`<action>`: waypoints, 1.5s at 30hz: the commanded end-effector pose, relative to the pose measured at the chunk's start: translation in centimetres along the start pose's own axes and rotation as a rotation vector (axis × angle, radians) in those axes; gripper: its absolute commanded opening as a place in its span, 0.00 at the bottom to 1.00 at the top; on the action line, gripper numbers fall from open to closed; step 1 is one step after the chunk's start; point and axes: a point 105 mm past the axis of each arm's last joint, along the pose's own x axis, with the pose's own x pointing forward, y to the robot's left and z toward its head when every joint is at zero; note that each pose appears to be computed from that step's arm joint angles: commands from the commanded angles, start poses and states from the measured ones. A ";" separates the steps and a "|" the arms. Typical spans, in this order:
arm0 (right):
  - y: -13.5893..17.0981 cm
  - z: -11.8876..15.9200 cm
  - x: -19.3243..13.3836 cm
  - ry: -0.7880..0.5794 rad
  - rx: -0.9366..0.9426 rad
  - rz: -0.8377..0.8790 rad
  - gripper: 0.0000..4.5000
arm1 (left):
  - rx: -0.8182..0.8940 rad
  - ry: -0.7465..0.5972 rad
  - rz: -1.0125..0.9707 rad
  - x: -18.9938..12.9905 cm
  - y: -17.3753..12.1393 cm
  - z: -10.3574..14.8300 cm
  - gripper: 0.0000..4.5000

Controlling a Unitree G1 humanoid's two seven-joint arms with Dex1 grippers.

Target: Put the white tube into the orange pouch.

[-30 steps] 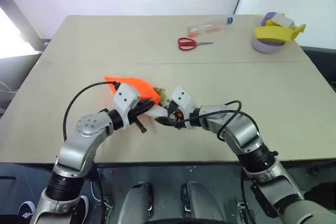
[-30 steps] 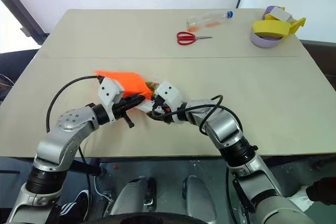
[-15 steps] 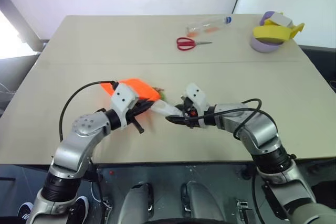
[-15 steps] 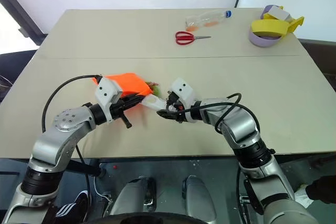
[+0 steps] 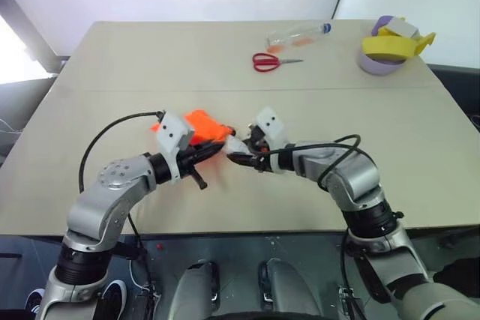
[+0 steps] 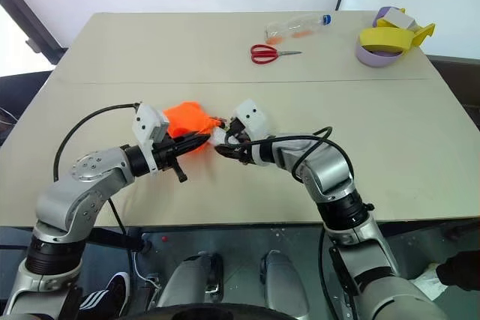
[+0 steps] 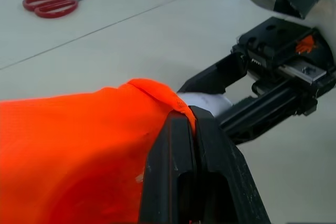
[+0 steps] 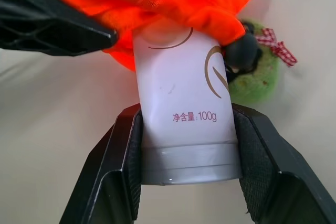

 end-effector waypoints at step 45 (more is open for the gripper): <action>4.0 2.7 6.3 0.059 0.094 -0.017 0.41 | 0.041 -0.030 0.002 0.6 -1.1 -0.1 0.00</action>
